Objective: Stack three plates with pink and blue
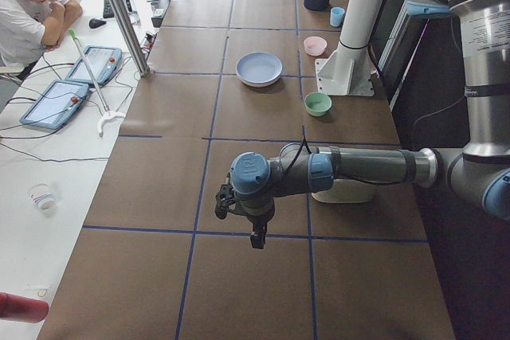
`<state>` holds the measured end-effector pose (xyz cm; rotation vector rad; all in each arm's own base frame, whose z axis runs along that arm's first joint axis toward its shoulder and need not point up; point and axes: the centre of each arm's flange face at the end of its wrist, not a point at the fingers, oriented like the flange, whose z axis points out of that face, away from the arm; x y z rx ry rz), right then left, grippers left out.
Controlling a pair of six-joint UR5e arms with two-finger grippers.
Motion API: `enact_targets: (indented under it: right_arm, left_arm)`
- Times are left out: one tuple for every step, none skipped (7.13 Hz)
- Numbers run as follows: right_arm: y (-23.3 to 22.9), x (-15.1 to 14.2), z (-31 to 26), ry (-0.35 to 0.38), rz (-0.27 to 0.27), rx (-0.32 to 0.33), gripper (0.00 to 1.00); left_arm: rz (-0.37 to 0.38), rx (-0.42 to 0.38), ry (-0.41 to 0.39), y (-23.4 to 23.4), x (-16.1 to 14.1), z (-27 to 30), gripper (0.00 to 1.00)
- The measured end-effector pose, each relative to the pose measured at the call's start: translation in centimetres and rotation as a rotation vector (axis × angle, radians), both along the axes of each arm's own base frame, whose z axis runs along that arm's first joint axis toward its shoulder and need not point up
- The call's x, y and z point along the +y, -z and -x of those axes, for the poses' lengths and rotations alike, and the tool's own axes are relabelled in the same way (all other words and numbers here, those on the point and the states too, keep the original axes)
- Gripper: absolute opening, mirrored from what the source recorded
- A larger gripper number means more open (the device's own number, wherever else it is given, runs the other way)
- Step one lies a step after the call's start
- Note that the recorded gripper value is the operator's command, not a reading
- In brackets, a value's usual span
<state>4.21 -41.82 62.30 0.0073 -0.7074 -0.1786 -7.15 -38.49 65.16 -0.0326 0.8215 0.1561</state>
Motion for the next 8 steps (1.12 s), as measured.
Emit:
enact_targets:
  right_arm:
    - [-0.19, 0.20, -0.02, -0.001, 0.004, 0.000, 1.00]
    - [-0.33, 0.36, -0.02, -0.001, 0.008, -0.001, 1.00]
    - [-0.43, 0.45, -0.02, -0.001, 0.010, -0.002, 1.00]
    - [-0.45, 0.48, -0.01, -0.001, 0.011, -0.003, 1.00]
    - [-0.44, 0.47, -0.01, -0.001, 0.010, -0.003, 1.00]
    - [-0.39, 0.45, 0.01, -0.001, 0.009, -0.005, 1.00]
    - [-0.34, 0.43, 0.07, -0.001, 0.009, -0.011, 1.00]
    - [-0.29, 0.44, 0.13, -0.001, 0.009, -0.018, 1.00]
  left_arm:
    - [-0.001, 0.000, -0.001, 0.01, 0.11, -0.02, 1.00]
    - [-0.003, 0.001, -0.001, 0.08, 0.14, -0.03, 1.00]
    - [-0.005, 0.001, -0.001, 0.21, 0.17, -0.03, 1.00]
    - [-0.006, 0.001, -0.001, 0.29, 0.19, -0.03, 1.00]
    - [-0.007, 0.001, -0.001, 0.33, 0.22, -0.03, 1.00]
    - [-0.008, 0.000, -0.001, 0.38, 0.24, -0.02, 1.00]
    - [-0.010, 0.000, -0.001, 0.44, 0.23, -0.01, 1.00]
    - [-0.013, 0.000, -0.001, 0.55, 0.14, -0.01, 1.00]
